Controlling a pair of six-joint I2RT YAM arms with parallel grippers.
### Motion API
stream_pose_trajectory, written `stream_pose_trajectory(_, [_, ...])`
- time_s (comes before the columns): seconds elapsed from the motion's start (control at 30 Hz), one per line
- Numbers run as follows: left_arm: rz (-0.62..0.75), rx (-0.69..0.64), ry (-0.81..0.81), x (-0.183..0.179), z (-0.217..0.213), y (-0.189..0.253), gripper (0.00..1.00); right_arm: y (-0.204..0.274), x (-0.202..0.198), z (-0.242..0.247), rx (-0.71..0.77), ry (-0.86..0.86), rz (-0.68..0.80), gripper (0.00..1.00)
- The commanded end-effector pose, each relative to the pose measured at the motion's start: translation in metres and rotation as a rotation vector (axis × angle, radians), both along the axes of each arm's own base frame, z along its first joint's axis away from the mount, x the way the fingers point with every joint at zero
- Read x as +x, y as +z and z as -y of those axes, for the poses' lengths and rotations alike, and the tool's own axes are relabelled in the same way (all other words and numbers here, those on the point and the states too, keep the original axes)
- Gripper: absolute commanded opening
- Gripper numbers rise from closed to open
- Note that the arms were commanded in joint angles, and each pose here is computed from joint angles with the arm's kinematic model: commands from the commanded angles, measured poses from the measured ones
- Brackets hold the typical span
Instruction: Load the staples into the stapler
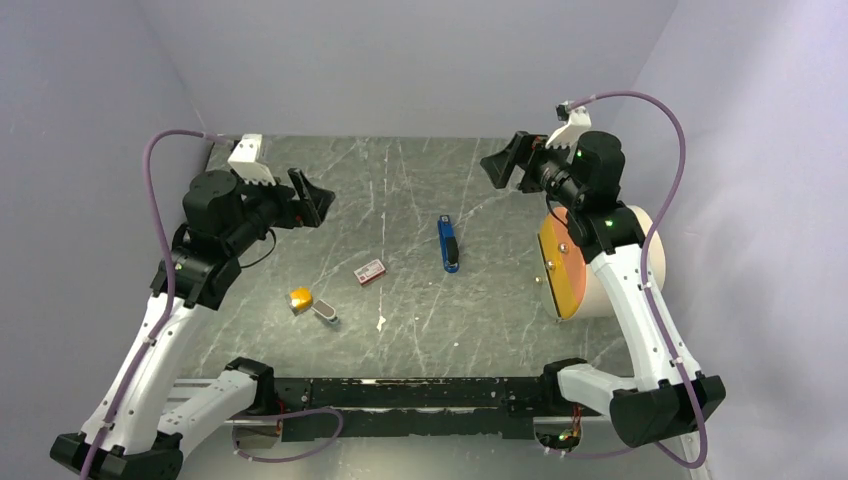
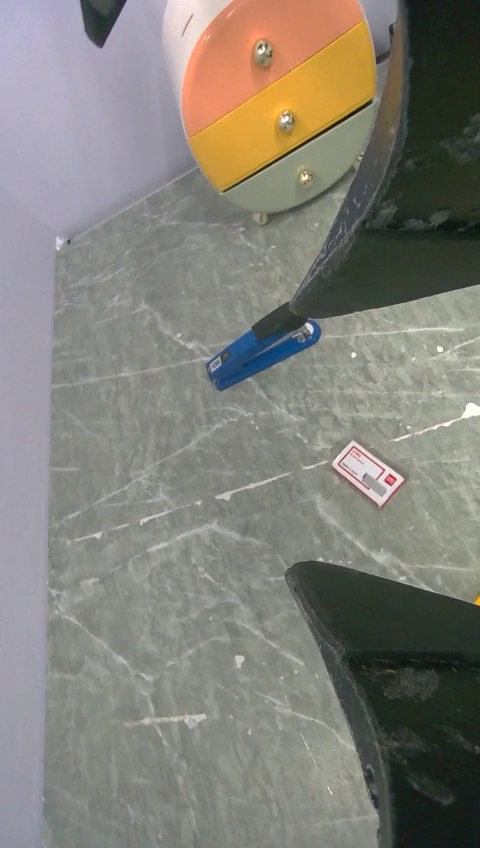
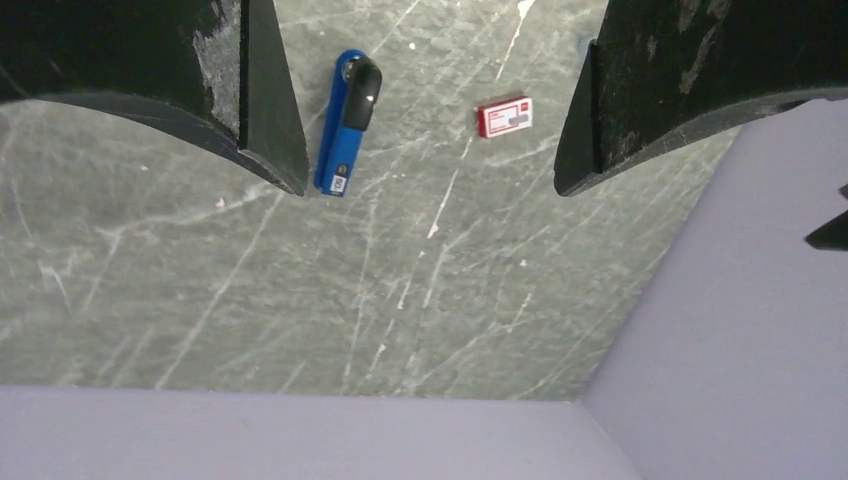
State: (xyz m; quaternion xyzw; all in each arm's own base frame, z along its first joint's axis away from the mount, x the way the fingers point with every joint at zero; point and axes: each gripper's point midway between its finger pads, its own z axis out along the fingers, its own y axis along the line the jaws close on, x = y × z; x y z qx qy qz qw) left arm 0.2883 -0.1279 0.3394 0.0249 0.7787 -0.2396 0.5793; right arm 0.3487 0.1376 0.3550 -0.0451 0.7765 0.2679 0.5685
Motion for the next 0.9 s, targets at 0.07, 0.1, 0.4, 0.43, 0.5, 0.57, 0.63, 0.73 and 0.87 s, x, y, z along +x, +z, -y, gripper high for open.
stream_pose_trajectory(0.07, [0.120, -0.059, -0.185, -0.025, 0.022, 0.024, 0.97, 0.022, -0.004, -0.017, 0.054, 0.119, 0.082, 0.99])
stream_pose_trajectory(0.1, [0.161, -0.074, -0.269, -0.037, 0.032, 0.031, 0.97, 0.021, -0.007, -0.020, 0.056, 0.141, 0.089, 1.00])
stream_pose_trajectory(0.4, [0.170, -0.180, -0.433, -0.095, 0.045, 0.017, 0.97, -0.004, -0.048, -0.080, 0.037, 0.387, 0.097, 0.97])
stream_pose_trajectory(0.43, [0.136, -0.186, -0.410, -0.094, 0.043, 0.010, 0.97, -0.010, -0.052, -0.089, 0.028, 0.391, 0.082, 0.96])
stream_pose_trajectory(0.5, [0.039, -0.201, -0.346, -0.088, 0.038, -0.010, 0.97, -0.025, -0.060, -0.109, 0.017, 0.402, 0.034, 0.94])
stream_pose_trajectory(0.57, [-0.084, -0.219, -0.249, -0.080, 0.029, -0.036, 0.97, -0.045, -0.066, -0.127, 0.012, 0.421, -0.024, 0.90])
stream_pose_trajectory(0.63, [-0.196, -0.237, -0.190, -0.077, 0.027, -0.064, 0.97, -0.068, -0.072, -0.141, -0.004, 0.424, -0.082, 0.88])
stream_pose_trajectory(0.73, [-0.336, -0.257, -0.071, -0.072, 0.017, -0.107, 0.96, -0.102, -0.075, -0.160, -0.046, 0.391, -0.163, 0.85])
stream_pose_trajectory(0.87, [-0.482, -0.247, 0.065, -0.067, 0.005, -0.155, 0.92, -0.143, -0.071, -0.180, -0.121, 0.321, -0.269, 0.81])
